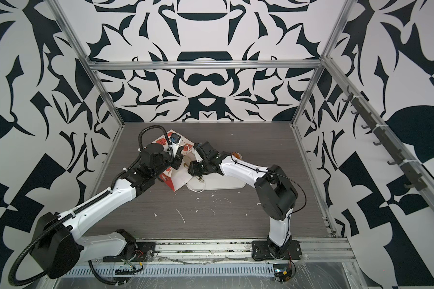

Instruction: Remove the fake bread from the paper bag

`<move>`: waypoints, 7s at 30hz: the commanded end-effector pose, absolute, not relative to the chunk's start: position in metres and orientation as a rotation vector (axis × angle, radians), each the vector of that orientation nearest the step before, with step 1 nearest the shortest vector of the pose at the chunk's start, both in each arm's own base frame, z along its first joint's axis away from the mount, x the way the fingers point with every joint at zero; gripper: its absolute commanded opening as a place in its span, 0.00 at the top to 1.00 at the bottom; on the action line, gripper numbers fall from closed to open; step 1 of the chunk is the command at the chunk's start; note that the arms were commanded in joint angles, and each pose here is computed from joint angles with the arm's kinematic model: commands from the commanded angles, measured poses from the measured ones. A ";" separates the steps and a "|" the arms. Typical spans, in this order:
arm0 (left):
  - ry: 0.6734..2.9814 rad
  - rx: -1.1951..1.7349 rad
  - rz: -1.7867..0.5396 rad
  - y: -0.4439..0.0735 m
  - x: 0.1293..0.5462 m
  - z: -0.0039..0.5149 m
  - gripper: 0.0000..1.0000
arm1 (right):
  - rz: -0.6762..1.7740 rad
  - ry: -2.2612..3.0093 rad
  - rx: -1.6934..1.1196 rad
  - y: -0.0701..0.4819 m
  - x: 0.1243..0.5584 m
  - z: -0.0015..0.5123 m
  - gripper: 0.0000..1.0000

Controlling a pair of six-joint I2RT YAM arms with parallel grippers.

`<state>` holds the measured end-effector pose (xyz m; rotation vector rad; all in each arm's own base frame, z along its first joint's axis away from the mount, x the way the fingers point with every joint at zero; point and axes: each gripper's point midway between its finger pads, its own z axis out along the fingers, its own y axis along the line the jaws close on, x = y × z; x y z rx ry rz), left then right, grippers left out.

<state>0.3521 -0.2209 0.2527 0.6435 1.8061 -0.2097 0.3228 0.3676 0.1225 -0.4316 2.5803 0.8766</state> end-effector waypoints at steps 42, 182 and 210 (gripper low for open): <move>2.106 0.861 0.054 -0.221 0.315 0.164 0.43 | 0.907 2.475 -0.382 0.341 0.327 0.145 0.59; 1.906 0.776 -0.006 -0.237 0.330 0.219 1.00 | 1.094 2.495 -0.444 0.390 0.307 0.154 0.74; 1.903 0.689 0.115 -0.233 0.355 0.212 1.00 | 1.172 2.475 -0.343 0.310 0.263 0.184 0.76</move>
